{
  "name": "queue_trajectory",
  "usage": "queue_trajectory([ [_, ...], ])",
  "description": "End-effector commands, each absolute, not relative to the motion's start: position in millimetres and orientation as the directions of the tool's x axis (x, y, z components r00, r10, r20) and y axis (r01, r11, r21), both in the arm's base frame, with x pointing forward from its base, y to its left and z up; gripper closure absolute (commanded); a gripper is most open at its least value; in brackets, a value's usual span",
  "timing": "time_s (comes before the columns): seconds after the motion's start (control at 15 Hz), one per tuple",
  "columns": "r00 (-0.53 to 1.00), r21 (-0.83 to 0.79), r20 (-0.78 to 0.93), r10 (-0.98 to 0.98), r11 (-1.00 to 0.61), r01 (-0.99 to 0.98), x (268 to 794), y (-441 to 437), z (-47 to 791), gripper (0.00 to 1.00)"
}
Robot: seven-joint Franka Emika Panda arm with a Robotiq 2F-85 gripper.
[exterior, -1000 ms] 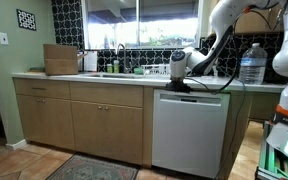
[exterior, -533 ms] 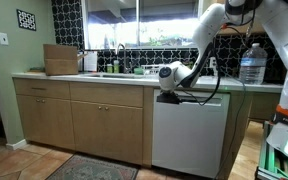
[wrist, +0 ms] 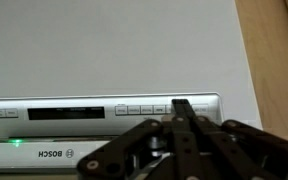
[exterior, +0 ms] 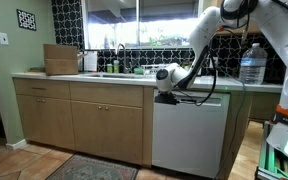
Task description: Turn on the dishwasher
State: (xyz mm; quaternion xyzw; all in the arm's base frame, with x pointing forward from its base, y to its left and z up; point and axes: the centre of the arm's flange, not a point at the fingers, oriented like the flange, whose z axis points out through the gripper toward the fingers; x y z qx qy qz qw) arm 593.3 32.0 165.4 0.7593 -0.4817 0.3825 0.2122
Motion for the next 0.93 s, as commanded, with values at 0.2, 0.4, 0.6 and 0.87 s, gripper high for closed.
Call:
queue_trajectory([
  [0.2,0.242,-0.037,0.789,-0.565,-0.437,-0.899,606,17,165,1.00],
  [0.4,0.246,-0.026,0.797,-0.552,-0.439,-0.898,617,1,167,1.00],
  [0.6,0.273,-0.007,0.794,-0.544,-0.457,-0.890,629,-10,162,1.00],
  [0.87,0.299,-0.002,0.783,-0.545,-0.483,-0.875,642,-13,150,1.00],
])
